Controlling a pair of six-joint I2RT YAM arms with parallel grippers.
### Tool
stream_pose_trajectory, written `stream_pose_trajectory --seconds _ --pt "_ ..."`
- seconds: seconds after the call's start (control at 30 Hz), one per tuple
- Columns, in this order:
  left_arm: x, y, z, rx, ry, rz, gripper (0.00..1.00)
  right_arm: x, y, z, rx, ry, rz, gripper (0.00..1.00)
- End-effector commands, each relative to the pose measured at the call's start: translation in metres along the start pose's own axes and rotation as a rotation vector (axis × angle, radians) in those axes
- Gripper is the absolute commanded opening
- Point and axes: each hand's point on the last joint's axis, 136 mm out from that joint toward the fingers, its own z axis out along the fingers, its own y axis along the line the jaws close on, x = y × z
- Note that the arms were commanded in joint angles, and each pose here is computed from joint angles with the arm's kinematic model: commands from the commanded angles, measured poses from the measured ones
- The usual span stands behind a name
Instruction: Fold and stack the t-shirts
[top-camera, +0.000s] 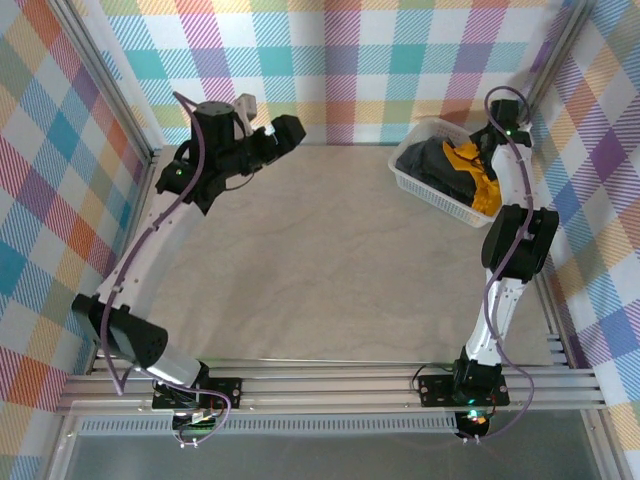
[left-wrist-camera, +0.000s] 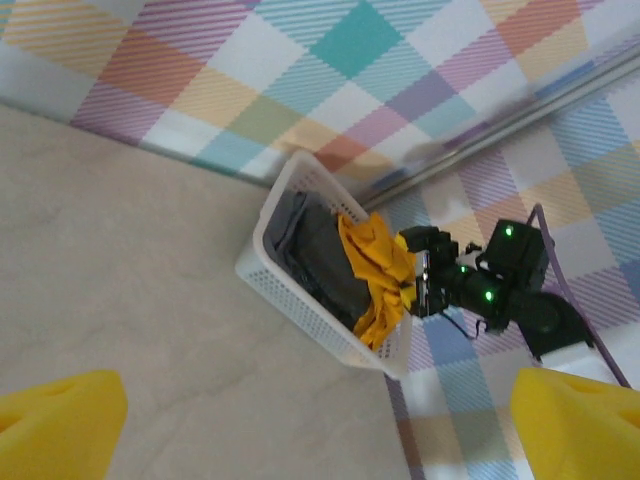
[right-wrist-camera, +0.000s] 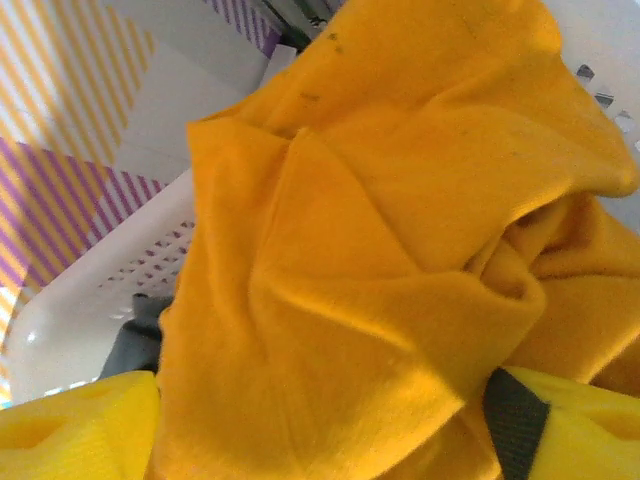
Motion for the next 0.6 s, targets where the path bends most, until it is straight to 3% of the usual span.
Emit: stream_pose_trajectory --seconds 0.0,0.1,0.17,0.3,0.57 --pt "0.011 -0.001 -0.023 -0.003 0.008 -0.016 0.97 -0.002 0.006 0.013 -0.047 0.023 0.093 0.67" --pt "0.018 0.005 -0.031 -0.031 0.017 -0.013 0.96 -0.005 0.016 0.012 -0.11 0.007 0.065 0.21" --pt "0.022 0.008 -0.035 -0.044 0.024 -0.014 0.94 -0.012 0.032 -0.007 -0.177 -0.055 0.027 0.01" --pt "0.031 0.019 -0.031 -0.069 0.045 -0.034 0.92 -0.021 0.079 -0.076 -0.304 -0.2 -0.119 0.0" --pt "0.035 0.036 -0.012 -0.128 0.048 -0.062 0.9 -0.048 0.155 -0.272 -0.635 -0.471 -0.28 0.0"
